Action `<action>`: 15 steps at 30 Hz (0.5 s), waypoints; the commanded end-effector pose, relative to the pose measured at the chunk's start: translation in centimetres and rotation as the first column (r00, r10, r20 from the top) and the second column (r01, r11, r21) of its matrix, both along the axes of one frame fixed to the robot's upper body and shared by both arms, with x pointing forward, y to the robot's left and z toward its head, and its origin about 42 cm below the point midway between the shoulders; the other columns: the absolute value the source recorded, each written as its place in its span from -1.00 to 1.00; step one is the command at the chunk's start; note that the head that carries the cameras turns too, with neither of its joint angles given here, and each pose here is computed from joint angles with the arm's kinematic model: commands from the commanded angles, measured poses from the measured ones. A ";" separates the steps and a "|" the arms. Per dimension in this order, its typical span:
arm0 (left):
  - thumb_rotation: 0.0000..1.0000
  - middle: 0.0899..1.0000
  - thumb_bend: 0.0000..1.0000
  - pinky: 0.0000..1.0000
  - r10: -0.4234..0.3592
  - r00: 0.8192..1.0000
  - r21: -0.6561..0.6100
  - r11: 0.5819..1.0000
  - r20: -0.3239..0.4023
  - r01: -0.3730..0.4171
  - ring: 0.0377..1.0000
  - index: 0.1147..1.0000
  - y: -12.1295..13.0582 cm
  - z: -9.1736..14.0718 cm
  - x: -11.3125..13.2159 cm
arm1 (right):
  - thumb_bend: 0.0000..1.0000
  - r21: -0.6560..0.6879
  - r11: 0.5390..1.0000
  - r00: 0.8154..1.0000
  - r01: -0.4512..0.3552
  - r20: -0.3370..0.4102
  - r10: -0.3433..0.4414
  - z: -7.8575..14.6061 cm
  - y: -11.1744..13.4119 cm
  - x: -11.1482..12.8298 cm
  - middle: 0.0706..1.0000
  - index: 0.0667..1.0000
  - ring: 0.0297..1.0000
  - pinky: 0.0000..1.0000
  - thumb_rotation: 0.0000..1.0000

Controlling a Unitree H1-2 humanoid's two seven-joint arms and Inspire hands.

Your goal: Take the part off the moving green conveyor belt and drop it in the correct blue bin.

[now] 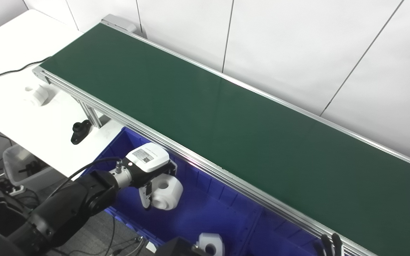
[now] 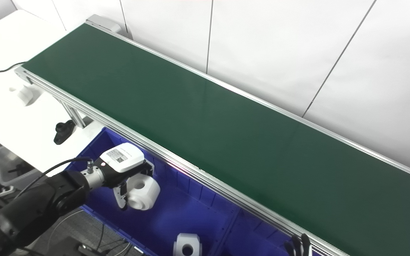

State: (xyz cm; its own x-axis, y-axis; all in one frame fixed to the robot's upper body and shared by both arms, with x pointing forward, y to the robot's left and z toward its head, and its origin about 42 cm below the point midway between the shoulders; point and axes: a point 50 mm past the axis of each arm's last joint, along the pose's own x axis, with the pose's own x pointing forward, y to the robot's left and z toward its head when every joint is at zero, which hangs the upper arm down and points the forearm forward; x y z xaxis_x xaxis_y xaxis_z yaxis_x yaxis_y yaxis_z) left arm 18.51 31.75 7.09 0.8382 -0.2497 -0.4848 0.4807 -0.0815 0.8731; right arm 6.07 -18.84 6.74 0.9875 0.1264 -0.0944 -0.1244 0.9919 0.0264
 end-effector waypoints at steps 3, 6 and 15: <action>0.12 0.78 0.87 0.67 -0.018 0.999 0.042 0.999 0.051 0.016 0.75 0.71 0.5 1.7 -0.1 | 0.75 0.021 1.000 0.998 -0.009 0.058 0.008 0.9 0.0 0.0 0.89 0.99 0.83 0.98 0.94; 0.14 0.65 0.88 0.64 -0.065 0.987 -0.047 0.996 0.144 0.073 0.63 0.65 0.3 2.3 -0.4 | 0.74 0.013 1.000 0.998 -0.015 0.067 0.015 0.7 -0.2 0.0 0.88 1.00 0.82 0.96 0.95; 0.19 0.31 0.95 0.14 -0.032 0.899 -0.422 0.875 0.437 0.237 0.22 0.35 -0.8 6.1 -3.3 | 0.76 -0.006 1.000 0.998 -0.019 0.059 0.019 1.0 -0.4 -0.2 0.87 0.98 0.81 0.91 0.92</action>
State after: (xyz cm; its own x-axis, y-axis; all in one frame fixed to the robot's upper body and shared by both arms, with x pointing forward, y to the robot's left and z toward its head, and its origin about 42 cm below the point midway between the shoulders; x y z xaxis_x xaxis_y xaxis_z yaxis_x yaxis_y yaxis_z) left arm 15.49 30.96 11.69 0.8804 -0.4733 -0.0297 0.1725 0.2613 0.9497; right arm 6.00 -19.30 6.64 0.9851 0.1420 -0.0966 -0.1407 0.9898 0.0202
